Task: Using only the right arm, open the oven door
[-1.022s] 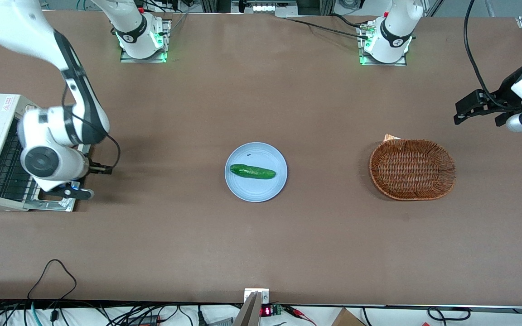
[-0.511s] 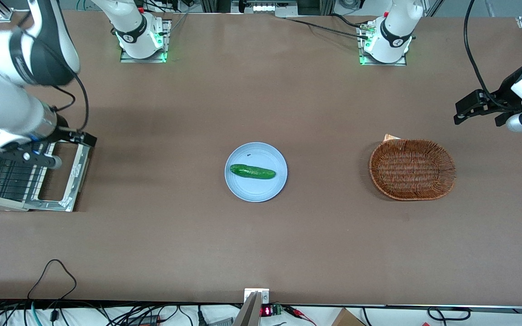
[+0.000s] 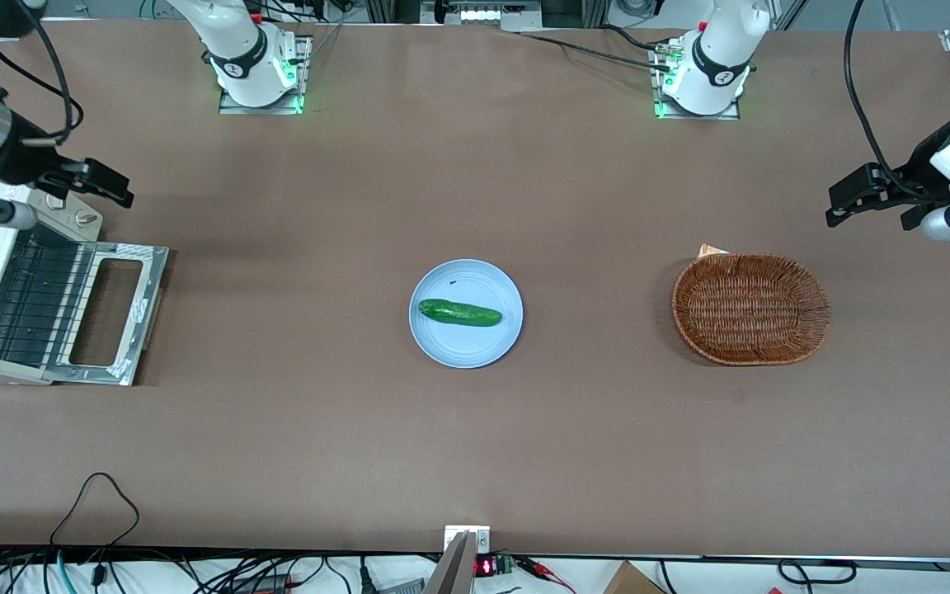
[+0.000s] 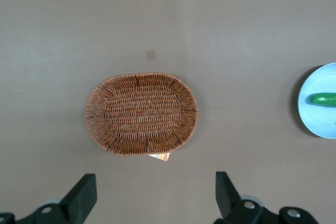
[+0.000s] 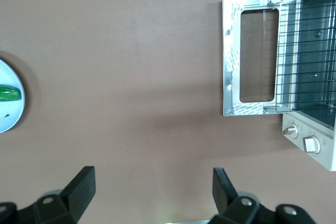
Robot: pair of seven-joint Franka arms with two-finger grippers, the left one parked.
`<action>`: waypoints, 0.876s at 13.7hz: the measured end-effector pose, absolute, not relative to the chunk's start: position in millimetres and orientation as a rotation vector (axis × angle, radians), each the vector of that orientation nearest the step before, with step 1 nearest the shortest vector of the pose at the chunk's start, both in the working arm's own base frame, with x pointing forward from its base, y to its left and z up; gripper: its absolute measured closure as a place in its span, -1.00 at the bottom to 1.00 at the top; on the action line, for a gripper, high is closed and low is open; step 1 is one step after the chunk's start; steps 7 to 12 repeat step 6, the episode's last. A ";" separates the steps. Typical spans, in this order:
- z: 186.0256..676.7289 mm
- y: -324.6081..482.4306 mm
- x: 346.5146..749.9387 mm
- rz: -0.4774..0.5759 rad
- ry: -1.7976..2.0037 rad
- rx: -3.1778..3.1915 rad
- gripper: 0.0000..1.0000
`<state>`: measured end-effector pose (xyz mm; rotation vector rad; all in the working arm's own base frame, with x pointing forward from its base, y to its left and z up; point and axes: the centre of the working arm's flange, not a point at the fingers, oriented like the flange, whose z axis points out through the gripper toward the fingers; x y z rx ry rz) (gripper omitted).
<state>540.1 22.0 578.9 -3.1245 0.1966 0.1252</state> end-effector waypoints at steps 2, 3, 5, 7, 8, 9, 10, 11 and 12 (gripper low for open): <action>579.5 24.3 540.0 0.123 0.186 -3.124 -0.98; 578.8 25.4 540.4 0.124 0.181 -3.124 -0.98; 578.2 30.6 540.6 0.123 0.163 -3.126 -0.98; 578.2 33.6 540.5 0.123 0.154 -3.127 -0.98; 578.2 33.6 540.5 0.123 0.154 -3.127 -0.98; 578.2 33.6 540.5 0.123 0.154 -3.127 -0.98; 578.2 33.6 540.5 0.123 0.154 -3.127 -0.98; 578.2 33.6 540.5 0.123 0.154 -3.127 -0.98; 578.2 33.6 540.5 0.123 0.154 -3.127 -0.98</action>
